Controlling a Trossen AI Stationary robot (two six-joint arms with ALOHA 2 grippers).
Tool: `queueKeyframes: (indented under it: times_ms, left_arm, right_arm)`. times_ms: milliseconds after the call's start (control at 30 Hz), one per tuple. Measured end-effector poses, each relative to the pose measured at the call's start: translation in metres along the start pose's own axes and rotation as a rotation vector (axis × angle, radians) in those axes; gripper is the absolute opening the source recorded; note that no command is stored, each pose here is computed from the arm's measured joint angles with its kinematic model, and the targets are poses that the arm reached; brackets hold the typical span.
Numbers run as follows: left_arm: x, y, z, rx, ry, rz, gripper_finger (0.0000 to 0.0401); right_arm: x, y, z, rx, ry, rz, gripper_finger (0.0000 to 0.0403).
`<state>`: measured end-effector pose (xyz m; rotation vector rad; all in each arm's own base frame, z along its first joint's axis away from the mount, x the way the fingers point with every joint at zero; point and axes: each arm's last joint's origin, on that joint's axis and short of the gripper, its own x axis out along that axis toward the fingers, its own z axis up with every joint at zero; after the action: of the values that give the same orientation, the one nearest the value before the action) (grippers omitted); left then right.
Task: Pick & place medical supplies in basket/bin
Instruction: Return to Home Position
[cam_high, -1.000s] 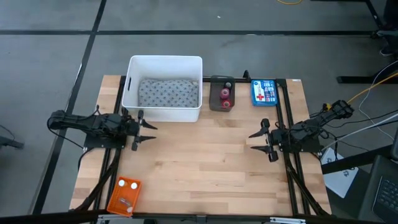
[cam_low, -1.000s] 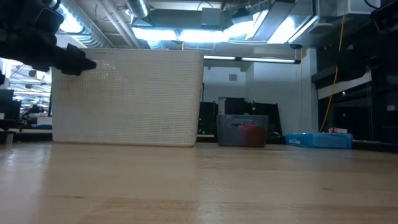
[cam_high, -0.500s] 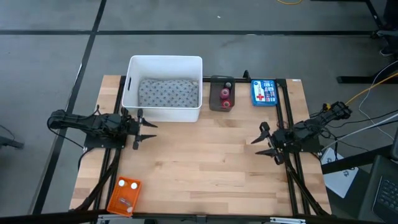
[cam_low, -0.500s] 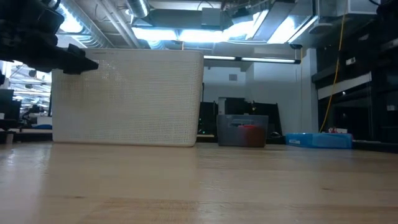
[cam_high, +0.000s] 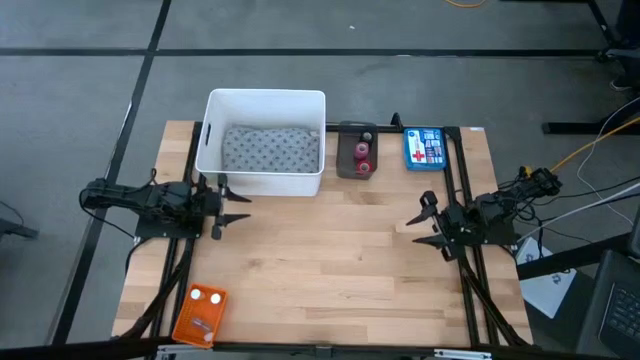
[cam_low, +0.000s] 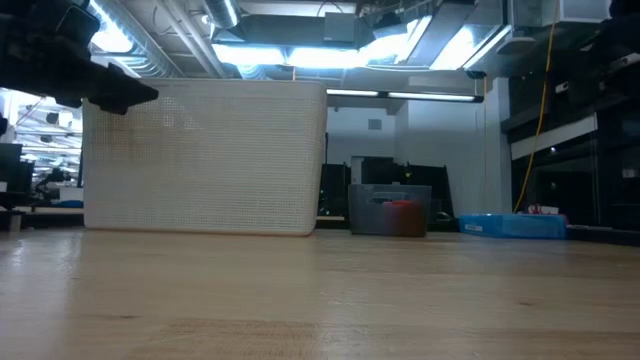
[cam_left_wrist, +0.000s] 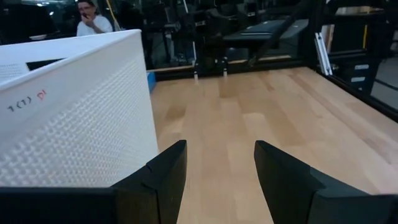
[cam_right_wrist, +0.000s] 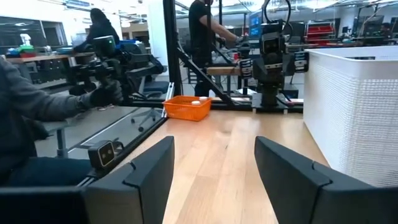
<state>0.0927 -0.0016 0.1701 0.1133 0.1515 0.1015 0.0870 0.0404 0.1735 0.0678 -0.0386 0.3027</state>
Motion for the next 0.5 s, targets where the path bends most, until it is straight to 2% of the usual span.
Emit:
queueKeyframes:
  times_ms: [333,500]
  left_arm:
    - [0.0002,-0.0013,0.0007,0.106,-0.012,-0.045,0.0187]
    - [0.0004,-0.0012,0.0024,0.099,-0.033,-0.042,0.0187]
  right_arm:
    - [0.0005,0.0009,-0.001,0.015,0.013,0.029,0.0224]
    - [0.0005,0.0007,-0.001,-0.036,0.012,0.025,0.0224]
